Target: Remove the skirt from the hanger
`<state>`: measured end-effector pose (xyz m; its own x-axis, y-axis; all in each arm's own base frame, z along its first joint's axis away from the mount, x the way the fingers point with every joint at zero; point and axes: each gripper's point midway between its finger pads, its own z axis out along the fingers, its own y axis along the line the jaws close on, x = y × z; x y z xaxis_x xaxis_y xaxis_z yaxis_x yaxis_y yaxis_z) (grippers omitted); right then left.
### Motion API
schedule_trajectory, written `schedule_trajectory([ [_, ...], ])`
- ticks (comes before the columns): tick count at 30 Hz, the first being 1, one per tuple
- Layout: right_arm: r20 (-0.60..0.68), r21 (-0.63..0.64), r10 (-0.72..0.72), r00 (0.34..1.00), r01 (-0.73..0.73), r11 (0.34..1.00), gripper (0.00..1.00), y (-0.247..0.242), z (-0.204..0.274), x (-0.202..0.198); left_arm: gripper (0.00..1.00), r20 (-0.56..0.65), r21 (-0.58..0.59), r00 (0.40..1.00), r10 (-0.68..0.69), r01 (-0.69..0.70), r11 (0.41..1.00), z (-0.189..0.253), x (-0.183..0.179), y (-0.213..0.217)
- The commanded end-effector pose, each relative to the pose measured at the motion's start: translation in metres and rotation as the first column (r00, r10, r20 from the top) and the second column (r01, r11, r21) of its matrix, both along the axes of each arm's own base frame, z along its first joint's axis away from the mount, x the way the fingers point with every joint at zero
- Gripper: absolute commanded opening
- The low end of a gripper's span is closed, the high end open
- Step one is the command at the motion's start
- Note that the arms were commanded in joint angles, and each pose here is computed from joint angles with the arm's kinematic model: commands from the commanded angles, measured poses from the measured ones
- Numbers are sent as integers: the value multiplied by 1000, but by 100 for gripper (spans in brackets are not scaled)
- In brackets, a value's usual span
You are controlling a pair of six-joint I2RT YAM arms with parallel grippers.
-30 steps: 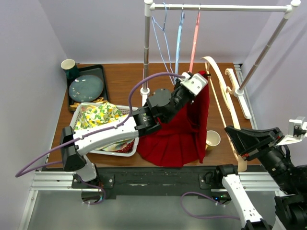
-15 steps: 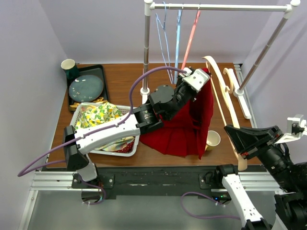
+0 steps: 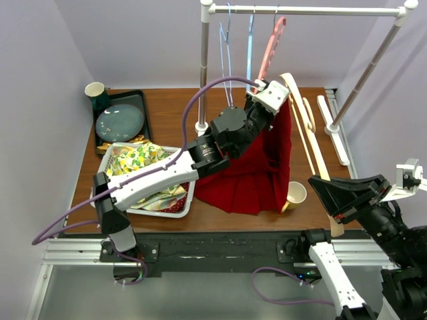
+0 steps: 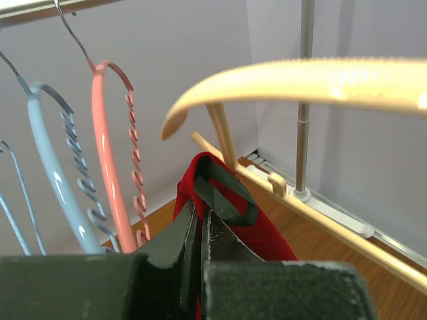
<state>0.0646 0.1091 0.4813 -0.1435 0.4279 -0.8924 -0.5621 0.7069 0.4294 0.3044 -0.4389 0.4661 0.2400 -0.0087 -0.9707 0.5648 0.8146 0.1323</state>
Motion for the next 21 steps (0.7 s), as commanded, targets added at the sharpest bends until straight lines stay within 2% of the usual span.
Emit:
schedule_trajectory([
  [1,113,34,13,993,-17,999,0,1,25,-8,0,35,-141,999,7,-2,990,42,-12,29],
  [5,3,34,-131,991,131,991,0,-19,11,13,0,11,-134,999,-46,47,990,20,-23,34],
  [11,-32,3,-323,946,324,946,0,-51,10,29,0,25,-123,984,-174,175,977,14,-56,53],
  [14,-42,-5,-360,932,360,933,0,-55,10,49,0,49,-131,973,-224,229,965,27,-74,72],
  [18,-101,-10,-356,929,357,934,0,-48,-6,105,0,62,-99,949,-310,315,944,38,-102,93],
  [21,-98,50,-337,936,343,938,0,-40,1,144,0,77,-80,933,-353,358,930,38,-118,109],
])
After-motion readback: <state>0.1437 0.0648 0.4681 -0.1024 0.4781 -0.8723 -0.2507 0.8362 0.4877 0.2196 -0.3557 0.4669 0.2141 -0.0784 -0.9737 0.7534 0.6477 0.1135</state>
